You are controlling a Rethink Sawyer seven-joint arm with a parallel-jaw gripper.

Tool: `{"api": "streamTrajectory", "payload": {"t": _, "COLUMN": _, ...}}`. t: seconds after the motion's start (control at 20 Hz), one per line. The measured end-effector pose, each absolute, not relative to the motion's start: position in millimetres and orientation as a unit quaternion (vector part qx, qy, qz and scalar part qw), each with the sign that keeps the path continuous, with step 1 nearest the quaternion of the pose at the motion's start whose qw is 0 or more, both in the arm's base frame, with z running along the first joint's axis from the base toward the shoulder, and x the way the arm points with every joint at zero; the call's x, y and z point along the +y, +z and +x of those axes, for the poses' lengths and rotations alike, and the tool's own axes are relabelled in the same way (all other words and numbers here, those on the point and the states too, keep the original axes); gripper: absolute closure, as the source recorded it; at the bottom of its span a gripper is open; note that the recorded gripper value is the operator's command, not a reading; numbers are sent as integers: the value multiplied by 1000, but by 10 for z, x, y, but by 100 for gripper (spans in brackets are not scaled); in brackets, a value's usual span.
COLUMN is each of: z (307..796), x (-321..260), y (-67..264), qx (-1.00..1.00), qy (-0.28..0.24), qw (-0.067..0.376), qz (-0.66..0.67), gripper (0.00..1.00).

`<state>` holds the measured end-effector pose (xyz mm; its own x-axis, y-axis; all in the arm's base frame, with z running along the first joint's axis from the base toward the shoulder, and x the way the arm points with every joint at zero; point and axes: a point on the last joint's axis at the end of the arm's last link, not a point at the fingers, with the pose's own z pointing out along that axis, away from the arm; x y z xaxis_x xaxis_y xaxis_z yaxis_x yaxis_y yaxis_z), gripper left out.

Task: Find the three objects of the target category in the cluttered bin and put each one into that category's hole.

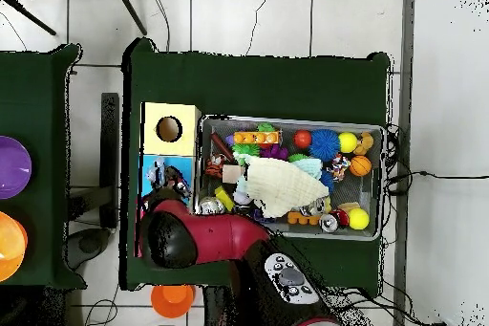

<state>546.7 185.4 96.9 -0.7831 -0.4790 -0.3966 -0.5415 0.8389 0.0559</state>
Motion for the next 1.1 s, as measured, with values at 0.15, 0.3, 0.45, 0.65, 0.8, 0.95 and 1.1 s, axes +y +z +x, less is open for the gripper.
{"api": "streamTrajectory", "payload": {"t": 0.15, "z": 5420, "x": 1890, "y": 947, "qx": 942, "qy": 80, "qw": 179, "qz": -273, "gripper": 100}}
{"api": "streamTrajectory", "payload": {"t": 0.3, "z": 5346, "x": 1904, "y": 914, "qx": 944, "qy": 73, "qw": 166, "qz": -276, "gripper": 100}}
{"api": "streamTrajectory", "payload": {"t": 0.45, "z": 5258, "x": 1896, "y": 879, "qx": 946, "qy": 68, "qw": 149, "qz": -280, "gripper": 100}}
{"api": "streamTrajectory", "payload": {"t": 0.65, "z": 5192, "x": 1860, "y": 853, "qx": 948, "qy": 63, "qw": 133, "qz": -282, "gripper": 100}}
{"api": "streamTrajectory", "payload": {"t": 0.8, "z": 5181, "x": 1832, "y": 858, "qx": 949, "qy": 57, "qw": 130, "qz": -280, "gripper": 100}}
{"api": "streamTrajectory", "payload": {"t": 0.95, "z": 5175, "x": 1817, "y": 858, "qx": 950, "qy": 54, "qw": 129, "qz": -278, "gripper": 100}}
{"api": "streamTrajectory", "payload": {"t": 1.1, "z": 5166, "x": 1811, "y": 860, "qx": 951, "qy": 50, "qw": 128, "qz": -277, "gripper": 100}}
